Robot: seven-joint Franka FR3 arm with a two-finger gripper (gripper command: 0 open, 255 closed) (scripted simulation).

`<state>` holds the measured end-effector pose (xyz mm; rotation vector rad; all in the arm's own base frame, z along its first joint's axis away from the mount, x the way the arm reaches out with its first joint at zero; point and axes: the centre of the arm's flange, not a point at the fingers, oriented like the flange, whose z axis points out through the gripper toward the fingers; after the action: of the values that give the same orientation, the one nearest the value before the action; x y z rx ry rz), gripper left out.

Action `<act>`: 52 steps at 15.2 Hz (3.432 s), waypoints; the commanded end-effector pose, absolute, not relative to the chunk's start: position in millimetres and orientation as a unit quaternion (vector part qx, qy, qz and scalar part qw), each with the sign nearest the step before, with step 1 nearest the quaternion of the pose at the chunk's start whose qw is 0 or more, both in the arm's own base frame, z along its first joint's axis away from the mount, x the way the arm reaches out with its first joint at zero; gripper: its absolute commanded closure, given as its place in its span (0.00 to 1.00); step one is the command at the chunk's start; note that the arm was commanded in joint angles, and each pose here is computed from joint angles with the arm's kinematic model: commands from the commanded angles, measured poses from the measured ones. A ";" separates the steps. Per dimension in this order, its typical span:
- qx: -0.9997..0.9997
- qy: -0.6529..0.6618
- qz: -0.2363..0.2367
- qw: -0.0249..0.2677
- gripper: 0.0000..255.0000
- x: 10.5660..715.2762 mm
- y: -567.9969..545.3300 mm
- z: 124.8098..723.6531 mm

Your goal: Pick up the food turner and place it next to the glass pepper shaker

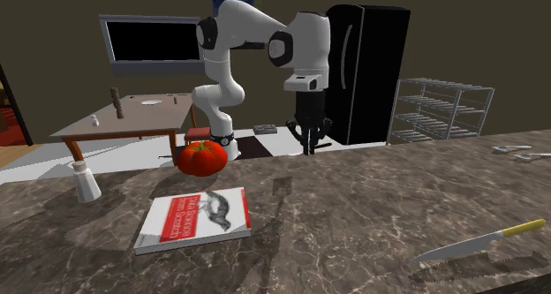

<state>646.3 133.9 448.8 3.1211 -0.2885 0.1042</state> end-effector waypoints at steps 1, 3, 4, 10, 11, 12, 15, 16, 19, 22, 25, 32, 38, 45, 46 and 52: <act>0.995 -0.092 0.033 0.003 1.00 645.5 134.6 459.9; 0.995 -0.092 0.033 0.003 1.00 645.5 134.6 470.5; 0.995 -0.092 0.033 0.003 1.00 645.5 134.6 475.8; 0.995 -0.092 0.033 0.003 1.00 645.5 134.6 507.4; 0.995 -0.092 0.033 0.003 1.00 645.5 134.6 512.7; 0.995 -0.092 0.033 0.003 1.00 645.5 134.6 518.0; 0.995 -0.092 0.033 0.003 1.00 634.7 110.6 518.5; 0.995 -0.092 0.033 0.003 1.00 629.3 98.5 518.5; 0.995 -0.092 0.033 0.003 1.00 613.0 62.4 518.5; 0.995 -0.092 0.033 0.003 1.00 596.7 26.3 518.6; 0.995 -0.092 0.033 0.003 1.00 580.4 -9.8 518.6; 0.995 -0.092 0.033 0.003 1.00 542.5 -94.0 518.7; 0.995 -0.092 0.033 0.003 1.00 509.9 -166.3 518.8; 0.995 -0.092 0.033 0.003 1.00 472.0 -250.5 518.9; 0.995 -0.092 0.033 0.003 1.00 466.6 -262.5 518.9; 0.995 -0.092 0.033 0.003 1.00 435.2 -332.1 513.7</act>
<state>439.7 -323.4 517.7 3.1207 -0.2918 0.1035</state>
